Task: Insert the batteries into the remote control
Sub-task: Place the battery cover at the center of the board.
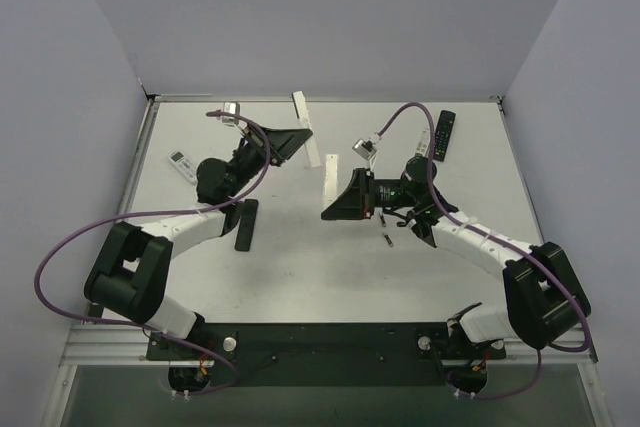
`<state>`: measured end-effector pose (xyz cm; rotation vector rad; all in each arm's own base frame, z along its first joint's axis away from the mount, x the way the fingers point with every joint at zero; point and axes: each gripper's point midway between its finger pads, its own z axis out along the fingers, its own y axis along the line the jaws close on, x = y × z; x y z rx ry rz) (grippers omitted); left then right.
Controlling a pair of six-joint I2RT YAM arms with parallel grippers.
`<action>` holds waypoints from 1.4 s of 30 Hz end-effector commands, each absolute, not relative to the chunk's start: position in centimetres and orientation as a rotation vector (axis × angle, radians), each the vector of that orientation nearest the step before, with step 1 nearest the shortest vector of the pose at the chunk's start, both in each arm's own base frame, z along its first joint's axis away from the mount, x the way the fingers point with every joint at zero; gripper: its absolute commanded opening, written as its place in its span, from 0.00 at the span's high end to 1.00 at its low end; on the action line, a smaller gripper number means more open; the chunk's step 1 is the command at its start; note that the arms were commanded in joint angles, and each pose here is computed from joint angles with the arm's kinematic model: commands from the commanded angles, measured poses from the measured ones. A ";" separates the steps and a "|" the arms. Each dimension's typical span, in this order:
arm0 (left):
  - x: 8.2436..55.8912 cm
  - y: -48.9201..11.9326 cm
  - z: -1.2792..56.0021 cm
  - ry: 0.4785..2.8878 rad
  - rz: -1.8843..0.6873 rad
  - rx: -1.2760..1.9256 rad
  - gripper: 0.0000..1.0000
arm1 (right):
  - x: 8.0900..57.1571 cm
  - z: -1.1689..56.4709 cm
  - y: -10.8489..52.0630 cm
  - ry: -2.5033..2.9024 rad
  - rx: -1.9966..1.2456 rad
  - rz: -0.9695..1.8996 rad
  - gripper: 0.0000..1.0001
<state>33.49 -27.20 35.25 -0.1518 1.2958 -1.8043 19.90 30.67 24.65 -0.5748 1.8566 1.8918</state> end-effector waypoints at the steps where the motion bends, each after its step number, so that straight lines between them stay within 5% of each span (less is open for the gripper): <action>1: 30.4 -25.4 41.1 0.976 -1.823 -0.003 1.00 | 19.6 26.7 30.0 1.740 -0.684 1.880 0.84; 10: 31.0 -25.3 34.4 1.224 -1.617 0.033 1.00 | 21.3 20.1 27.2 2.136 -0.552 1.583 0.92; 17: 29.9 -24.9 29.8 1.390 -1.517 0.039 1.00 | 24.7 11.3 21.4 2.625 -0.527 0.705 0.91; 28: 28.3 -22.0 27.8 1.529 -1.289 -0.017 1.00 | 29.3 6.3 16.8 2.821 -0.578 -0.343 0.91; 36: 27.1 -20.2 28.1 1.524 -1.213 -0.044 1.00 | 29.8 3.9 17.7 2.841 -0.635 -0.417 0.90; 42: 26.5 -19.7 27.6 1.529 -1.204 -0.060 1.00 | 29.2 6.0 20.3 2.778 -0.645 -0.080 0.74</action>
